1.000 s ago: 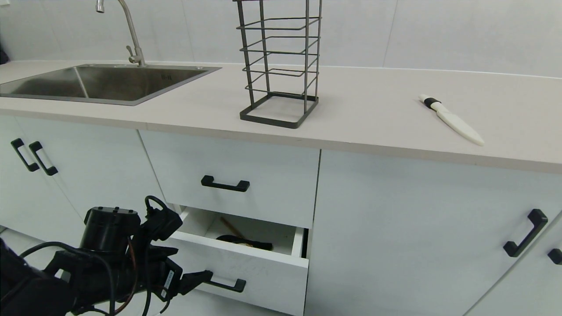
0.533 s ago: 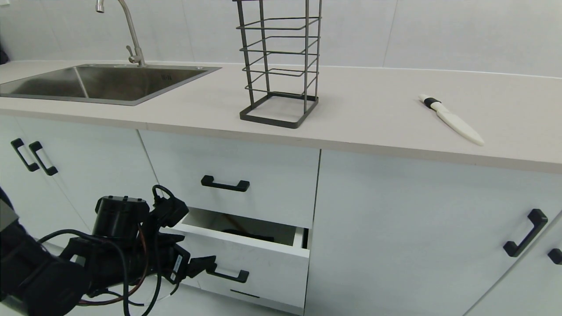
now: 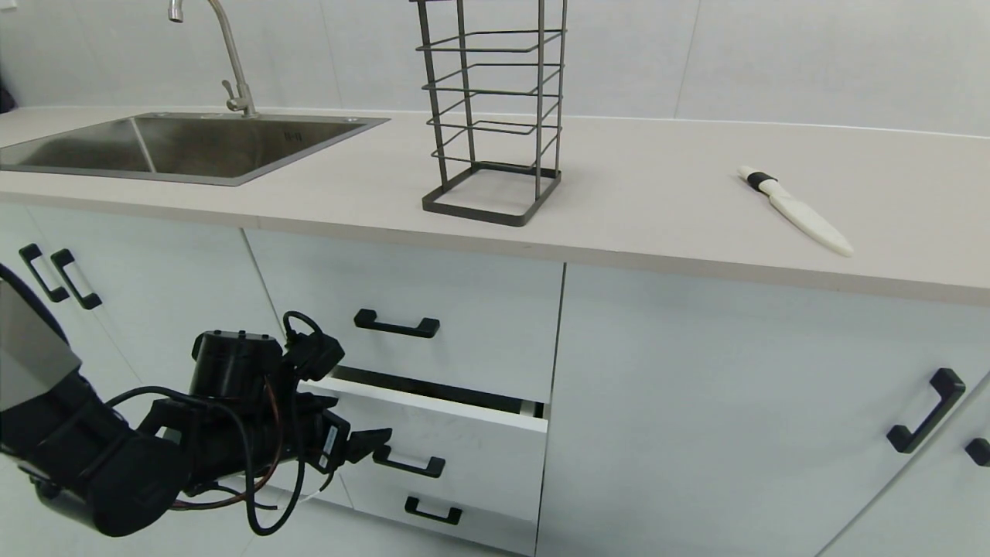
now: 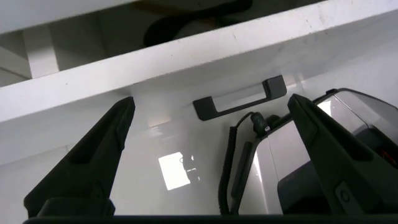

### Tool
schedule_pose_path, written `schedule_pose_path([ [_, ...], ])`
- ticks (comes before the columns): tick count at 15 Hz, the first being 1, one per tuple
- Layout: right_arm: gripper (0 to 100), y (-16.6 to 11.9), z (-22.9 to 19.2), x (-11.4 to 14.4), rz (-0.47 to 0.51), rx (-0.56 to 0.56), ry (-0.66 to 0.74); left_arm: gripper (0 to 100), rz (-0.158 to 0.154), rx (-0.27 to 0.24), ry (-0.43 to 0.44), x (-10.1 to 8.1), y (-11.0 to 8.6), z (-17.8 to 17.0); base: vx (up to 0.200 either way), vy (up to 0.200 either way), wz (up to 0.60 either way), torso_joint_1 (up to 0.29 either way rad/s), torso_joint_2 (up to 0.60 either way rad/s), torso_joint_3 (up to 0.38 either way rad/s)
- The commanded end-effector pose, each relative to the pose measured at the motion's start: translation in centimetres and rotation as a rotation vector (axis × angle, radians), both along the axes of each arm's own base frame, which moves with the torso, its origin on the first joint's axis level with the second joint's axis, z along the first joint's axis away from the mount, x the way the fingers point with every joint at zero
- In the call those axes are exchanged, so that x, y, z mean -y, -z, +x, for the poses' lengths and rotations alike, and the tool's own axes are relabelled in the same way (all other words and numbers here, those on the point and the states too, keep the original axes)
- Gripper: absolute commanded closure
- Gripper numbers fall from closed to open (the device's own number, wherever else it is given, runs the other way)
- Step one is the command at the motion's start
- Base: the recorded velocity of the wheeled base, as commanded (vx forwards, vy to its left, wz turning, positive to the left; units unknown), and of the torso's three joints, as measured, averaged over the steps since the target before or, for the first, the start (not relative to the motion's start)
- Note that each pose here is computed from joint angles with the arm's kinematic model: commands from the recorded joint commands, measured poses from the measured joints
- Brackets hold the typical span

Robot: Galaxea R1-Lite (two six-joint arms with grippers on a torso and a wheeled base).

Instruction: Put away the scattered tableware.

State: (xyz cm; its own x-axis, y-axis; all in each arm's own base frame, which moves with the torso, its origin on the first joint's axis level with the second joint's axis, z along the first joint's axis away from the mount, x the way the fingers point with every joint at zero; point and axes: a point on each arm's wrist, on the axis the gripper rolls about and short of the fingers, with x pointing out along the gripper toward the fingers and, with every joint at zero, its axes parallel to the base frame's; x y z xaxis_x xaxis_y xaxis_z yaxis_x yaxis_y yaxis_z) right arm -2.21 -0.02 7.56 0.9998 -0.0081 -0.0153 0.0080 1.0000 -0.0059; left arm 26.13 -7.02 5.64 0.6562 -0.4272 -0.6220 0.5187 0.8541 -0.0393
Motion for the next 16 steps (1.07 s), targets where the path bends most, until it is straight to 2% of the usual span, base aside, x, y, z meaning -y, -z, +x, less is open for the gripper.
schedule_pose_path([
  [1, 0, 0.0, 0.0, 0.0, 0.000, -0.002, 0.000, 0, -0.008, 0.012, -0.005, 0.2, -0.1, 0.7, 0.000, 0.000, 0.00, 0.000, 0.00, 0.000],
  [6, 0, 0.0, 0.0, 0.0, 0.000, -0.002, 0.000, 0, -0.011, 0.019, -0.007, 0.5, 1.1, 2.3, 0.000, 0.000, 0.00, 0.000, 0.00, 0.000],
  [11, 0, 0.0, 0.0, 0.0, 0.000, -0.002, 0.000, 0, -0.016, 0.044, -0.007, 0.6, 0.9, 2.3, 0.000, 0.000, 0.00, 0.000, 0.00, 0.000],
  [14, 0, 0.0, 0.0, 0.0, 0.000, -0.002, 0.000, 0, -0.017, 0.051, 0.010, 0.0, 0.2, -1.5, 0.000, 0.000, 0.00, 0.000, 0.00, 0.000],
  [16, 0, 0.0, 0.0, 0.0, 0.000, -0.002, 0.000, 0, -0.034, 0.120, 0.020, -0.4, -2.0, -4.0, 0.000, 0.000, 0.00, 0.000, 0.00, 0.000],
])
